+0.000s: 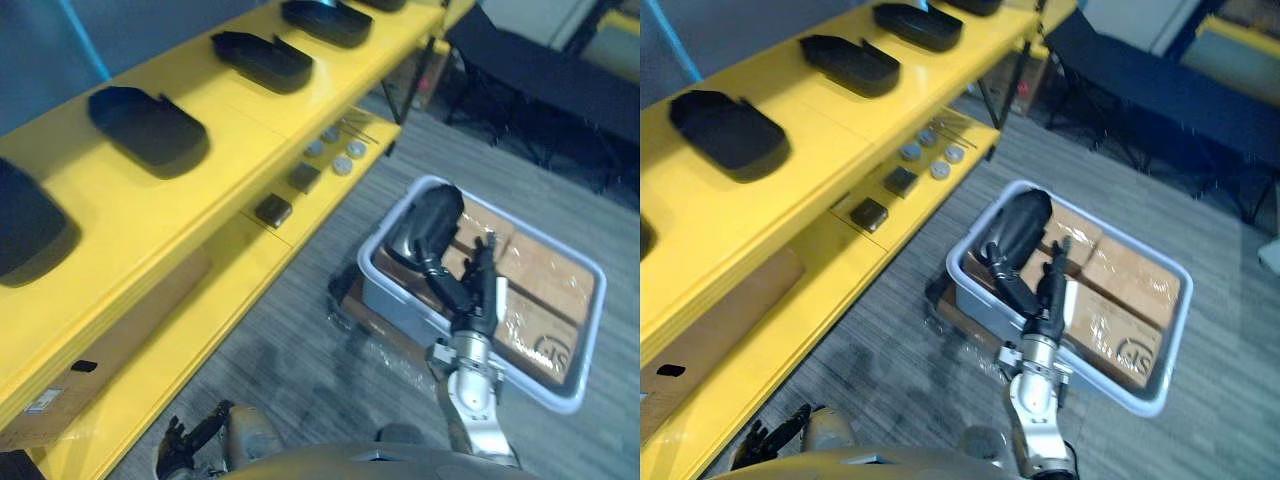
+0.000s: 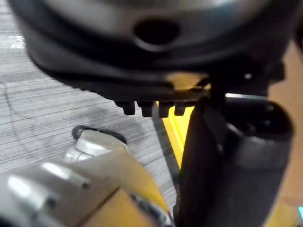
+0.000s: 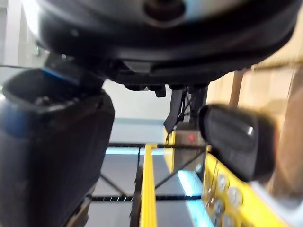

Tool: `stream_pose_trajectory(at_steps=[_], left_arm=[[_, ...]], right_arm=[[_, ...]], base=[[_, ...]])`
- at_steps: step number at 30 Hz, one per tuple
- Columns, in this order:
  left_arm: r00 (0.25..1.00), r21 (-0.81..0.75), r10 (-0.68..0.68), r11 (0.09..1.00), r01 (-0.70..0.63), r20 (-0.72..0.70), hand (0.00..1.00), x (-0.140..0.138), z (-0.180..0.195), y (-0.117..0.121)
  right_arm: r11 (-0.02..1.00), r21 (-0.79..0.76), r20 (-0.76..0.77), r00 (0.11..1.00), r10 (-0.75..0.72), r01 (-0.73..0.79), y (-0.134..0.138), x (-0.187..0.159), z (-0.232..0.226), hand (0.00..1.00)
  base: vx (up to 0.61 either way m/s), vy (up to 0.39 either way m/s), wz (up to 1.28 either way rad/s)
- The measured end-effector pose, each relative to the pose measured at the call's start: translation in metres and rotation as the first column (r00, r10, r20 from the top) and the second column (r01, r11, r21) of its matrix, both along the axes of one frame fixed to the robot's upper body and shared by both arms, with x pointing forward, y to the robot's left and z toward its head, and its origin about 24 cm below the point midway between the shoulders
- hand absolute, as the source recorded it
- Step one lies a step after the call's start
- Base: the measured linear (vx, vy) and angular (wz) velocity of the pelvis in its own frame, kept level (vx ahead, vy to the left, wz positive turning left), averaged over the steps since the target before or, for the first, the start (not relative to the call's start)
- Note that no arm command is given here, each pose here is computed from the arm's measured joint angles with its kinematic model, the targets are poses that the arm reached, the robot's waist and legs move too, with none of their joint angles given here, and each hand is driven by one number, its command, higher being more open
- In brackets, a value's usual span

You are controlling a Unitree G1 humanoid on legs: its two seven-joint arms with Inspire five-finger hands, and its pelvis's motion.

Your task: Walk over and take three plastic housings, then place them on the shelf

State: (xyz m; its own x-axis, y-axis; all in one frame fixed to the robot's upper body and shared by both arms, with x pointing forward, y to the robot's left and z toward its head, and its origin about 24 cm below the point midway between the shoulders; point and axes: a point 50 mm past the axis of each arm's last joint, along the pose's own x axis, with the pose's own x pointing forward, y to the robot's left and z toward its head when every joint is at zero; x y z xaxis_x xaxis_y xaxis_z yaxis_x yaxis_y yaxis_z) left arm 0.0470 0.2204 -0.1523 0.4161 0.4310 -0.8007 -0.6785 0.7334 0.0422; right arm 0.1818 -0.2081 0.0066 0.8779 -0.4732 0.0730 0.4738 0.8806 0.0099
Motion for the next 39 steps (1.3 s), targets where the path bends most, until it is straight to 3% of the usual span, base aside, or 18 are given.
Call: stream_pose_trajectory(at_steps=[3, 8, 12, 13, 15, 18, 20, 22, 27, 39], left_arm=[[0.999, -0.050, -0.036, 0.998, 0.036, -0.011, 1.00, -0.007, -0.003, -0.010], [0.996, -0.038, -0.083, 0.996, 0.084, 0.015, 1.00, -0.003, -0.002, -0.012], [0.919, 0.132, -0.395, 0.910, 0.393, -0.016, 1.00, 0.020, 0.006, -0.005], [0.859, 0.184, -0.512, 0.842, 0.507, -0.022, 1.00, 0.031, 0.011, -0.004], [0.781, 0.244, -0.625, 0.757, 0.607, -0.004, 1.00, 0.052, 0.018, -0.008], [0.733, 0.318, -0.676, 0.713, 0.625, 0.074, 1.00, 0.086, 0.032, -0.010], [0.706, 0.345, -0.688, 0.712, 0.612, 0.168, 1.00, 0.109, 0.044, -0.025], [0.680, 0.347, -0.699, 0.708, 0.616, 0.219, 1.00, 0.117, 0.051, -0.033], [0.676, 0.339, -0.677, 0.734, 0.589, 0.292, 1.00, 0.128, 0.059, -0.039], [0.713, 0.324, -0.638, 0.766, 0.554, 0.289, 1.00, 0.121, 0.053, -0.028]], right_arm=[[0.996, -0.024, -0.028, 0.996, -0.090, 0.089, -0.028, -0.018, 0.000, 1.00], [0.993, -0.014, -0.025, 0.993, -0.114, 0.114, -0.045, -0.017, 0.004, 1.00], [0.997, -0.007, -0.049, 0.996, -0.077, 0.077, -0.043, -0.003, 0.004, 1.00], [0.999, -0.009, -0.056, 0.998, -0.041, 0.041, -0.041, 0.013, 0.005, 1.00], [1.000, -0.029, -0.063, 0.998, 0.007, -0.009, -0.039, 0.038, 0.010, 1.00], [0.998, -0.058, -0.055, 0.998, 0.035, -0.038, -0.041, 0.078, 0.027, 1.00], [0.994, -0.104, -0.077, 0.997, 0.013, -0.021, -0.054, 0.112, 0.046, 1.00], [0.994, -0.103, -0.086, 0.996, -0.028, 0.019, -0.062, 0.136, 0.064, 1.00], [0.986, -0.130, -0.060, 0.992, -0.110, 0.101, -0.083, 0.168, 0.110, 1.00], [0.967, -0.237, 0.002, 0.995, -0.097, 0.094, -0.086, 0.193, 0.171, 1.00]], base=[[-0.11, -0.118, -0.61], [-0.01, 0.054, -0.72], [-0.08, 0.173, -0.31], [-0.11, 0.127, -0.38], [-0.12, 0.071, -0.36], [-0.16, 0.012, -0.17], [-0.19, 0.014, 0.12], [-0.13, 0.028, -0.02], [-0.05, 0.016, 0.07], [-0.01, 0.005, 0.09]])
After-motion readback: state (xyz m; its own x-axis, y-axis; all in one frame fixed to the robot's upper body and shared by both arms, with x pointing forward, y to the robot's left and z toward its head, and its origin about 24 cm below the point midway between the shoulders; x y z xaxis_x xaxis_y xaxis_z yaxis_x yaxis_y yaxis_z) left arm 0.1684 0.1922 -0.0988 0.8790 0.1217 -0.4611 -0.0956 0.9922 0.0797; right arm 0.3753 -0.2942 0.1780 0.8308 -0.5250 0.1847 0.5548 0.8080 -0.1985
